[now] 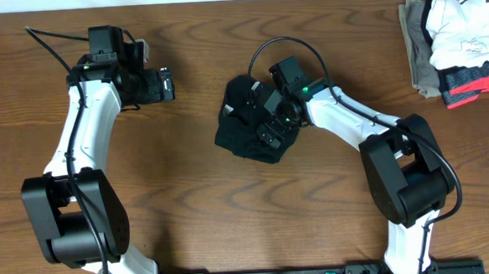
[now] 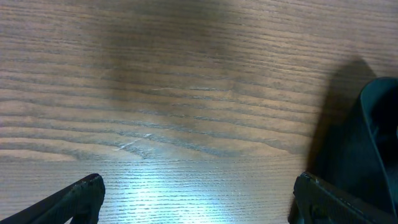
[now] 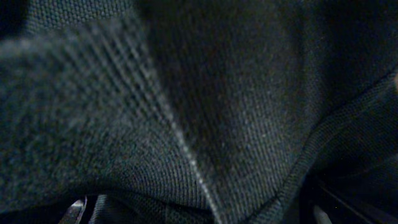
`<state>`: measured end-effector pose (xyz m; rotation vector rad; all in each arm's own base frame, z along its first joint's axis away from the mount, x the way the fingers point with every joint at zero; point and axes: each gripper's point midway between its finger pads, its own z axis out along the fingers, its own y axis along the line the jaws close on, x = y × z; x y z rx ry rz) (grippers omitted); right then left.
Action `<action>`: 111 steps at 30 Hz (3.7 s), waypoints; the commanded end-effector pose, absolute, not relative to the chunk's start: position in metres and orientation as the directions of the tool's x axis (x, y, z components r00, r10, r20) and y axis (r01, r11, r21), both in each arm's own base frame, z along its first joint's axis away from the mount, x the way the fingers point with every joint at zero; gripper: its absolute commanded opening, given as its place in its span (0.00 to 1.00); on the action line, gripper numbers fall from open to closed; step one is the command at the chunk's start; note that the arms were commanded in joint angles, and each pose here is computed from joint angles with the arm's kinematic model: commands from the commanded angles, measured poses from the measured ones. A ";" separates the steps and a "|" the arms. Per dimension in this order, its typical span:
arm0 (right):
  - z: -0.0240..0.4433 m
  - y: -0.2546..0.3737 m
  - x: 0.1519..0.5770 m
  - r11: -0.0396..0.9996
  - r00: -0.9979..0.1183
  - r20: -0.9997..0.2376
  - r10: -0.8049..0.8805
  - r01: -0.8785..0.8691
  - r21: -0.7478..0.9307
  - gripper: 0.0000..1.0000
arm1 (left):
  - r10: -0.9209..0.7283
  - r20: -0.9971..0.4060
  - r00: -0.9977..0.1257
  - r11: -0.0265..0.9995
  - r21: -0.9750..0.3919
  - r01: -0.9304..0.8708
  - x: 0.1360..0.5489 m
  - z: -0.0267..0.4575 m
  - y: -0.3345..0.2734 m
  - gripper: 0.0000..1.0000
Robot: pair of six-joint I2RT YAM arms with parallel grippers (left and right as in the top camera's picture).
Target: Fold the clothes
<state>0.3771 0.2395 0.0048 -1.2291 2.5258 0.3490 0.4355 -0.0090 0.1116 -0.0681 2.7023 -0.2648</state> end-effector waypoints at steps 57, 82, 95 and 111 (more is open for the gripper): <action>-0.044 0.103 0.412 0.990 -0.943 -0.308 -0.126 -0.140 0.023 0.01 | -0.069 -0.425 -0.903 0.983 -0.181 0.010 0.437 0.112 -0.007 0.98; 0.016 -0.037 0.510 0.913 -0.763 -0.582 -0.281 -0.025 -0.408 0.01 | -0.068 -0.447 -0.892 0.984 -0.179 0.014 0.442 0.114 -0.007 0.98; 0.159 0.038 0.507 0.930 -0.566 -0.742 -0.359 -0.146 -0.338 0.63 | -0.068 -0.452 -0.889 0.984 -0.179 0.016 0.443 0.115 -0.007 0.98; 0.141 0.118 0.463 0.790 -0.544 -0.576 -0.610 -0.477 -0.385 0.99 | -0.187 -0.466 -0.865 0.973 -0.209 -0.098 0.450 0.118 0.021 0.98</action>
